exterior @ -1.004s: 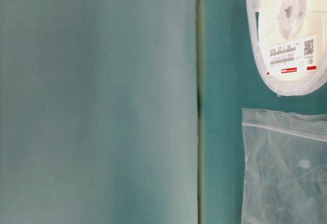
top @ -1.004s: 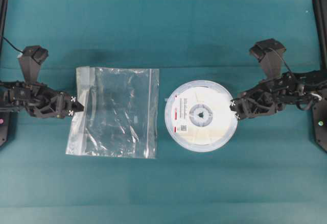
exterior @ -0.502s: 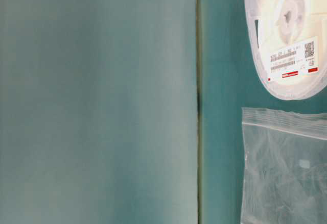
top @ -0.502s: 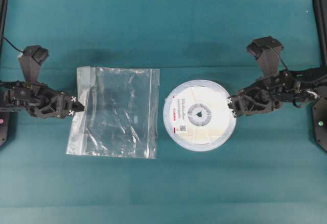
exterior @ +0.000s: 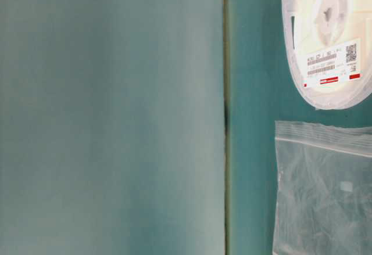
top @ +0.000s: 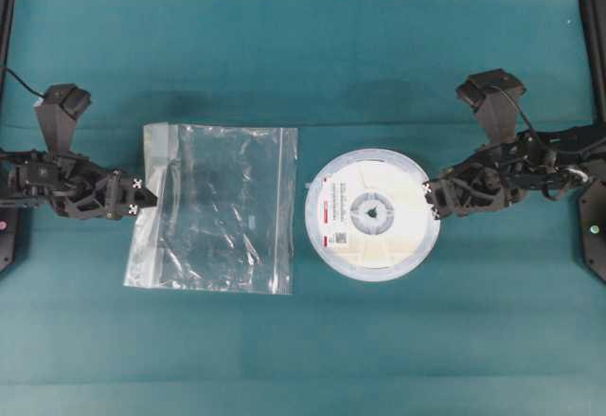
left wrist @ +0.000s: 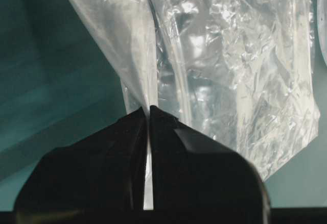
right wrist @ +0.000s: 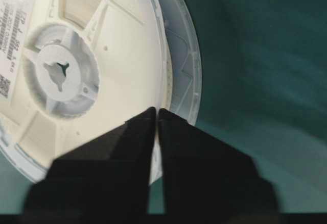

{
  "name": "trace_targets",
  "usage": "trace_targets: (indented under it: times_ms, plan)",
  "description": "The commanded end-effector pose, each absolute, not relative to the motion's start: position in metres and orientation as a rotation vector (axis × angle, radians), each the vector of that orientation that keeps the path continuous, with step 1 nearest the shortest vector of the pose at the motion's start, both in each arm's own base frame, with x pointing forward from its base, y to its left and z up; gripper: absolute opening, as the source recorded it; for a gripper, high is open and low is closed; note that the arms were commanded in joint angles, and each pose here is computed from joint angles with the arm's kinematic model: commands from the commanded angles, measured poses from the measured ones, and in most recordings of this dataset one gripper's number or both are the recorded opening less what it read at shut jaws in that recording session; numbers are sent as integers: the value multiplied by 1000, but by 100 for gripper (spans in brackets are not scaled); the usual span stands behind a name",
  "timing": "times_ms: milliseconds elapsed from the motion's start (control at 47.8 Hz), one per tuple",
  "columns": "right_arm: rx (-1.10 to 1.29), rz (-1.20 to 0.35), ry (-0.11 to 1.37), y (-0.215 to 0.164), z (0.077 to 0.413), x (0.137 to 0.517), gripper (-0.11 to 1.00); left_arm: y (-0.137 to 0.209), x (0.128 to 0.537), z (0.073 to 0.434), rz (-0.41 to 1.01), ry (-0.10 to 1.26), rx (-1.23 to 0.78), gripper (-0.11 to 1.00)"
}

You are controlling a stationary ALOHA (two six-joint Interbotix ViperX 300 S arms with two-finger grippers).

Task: Take out the reel from the clear zip bag.
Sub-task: 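Slide the reel further right and set it on the table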

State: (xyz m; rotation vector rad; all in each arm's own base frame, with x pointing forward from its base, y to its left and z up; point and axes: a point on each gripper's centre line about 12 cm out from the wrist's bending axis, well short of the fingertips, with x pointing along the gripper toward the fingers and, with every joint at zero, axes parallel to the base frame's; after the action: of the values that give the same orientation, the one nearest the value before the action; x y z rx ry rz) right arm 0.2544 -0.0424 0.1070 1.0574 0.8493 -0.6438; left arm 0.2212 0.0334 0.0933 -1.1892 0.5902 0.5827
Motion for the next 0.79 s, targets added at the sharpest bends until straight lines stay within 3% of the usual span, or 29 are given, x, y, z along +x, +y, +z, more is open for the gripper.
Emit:
trace_targets:
  times_ms: [0, 188, 251, 607, 690, 774]
  plan:
    - [1064, -638, 829, -43, 111, 259, 25, 35, 226, 98, 572, 570, -1191, 1]
    - [1057, -628, 833, -41, 112, 261, 78, 35, 228, 99, 568, 565, -1192, 1]
    - [1057, -628, 831, -41, 112, 261, 89, 35, 229, 100, 565, 561, -1192, 1]
    - [1058, -629, 830, -42, 112, 261, 88, 35, 230, 106, 548, 535, -1194, 3]
    - [1058, -629, 830, -42, 112, 261, 88, 35, 230, 106, 548, 535, -1194, 10]
    - [1056, -628, 829, -42, 112, 262, 88, 36, 232, 107, 545, 529, -1196, 26]
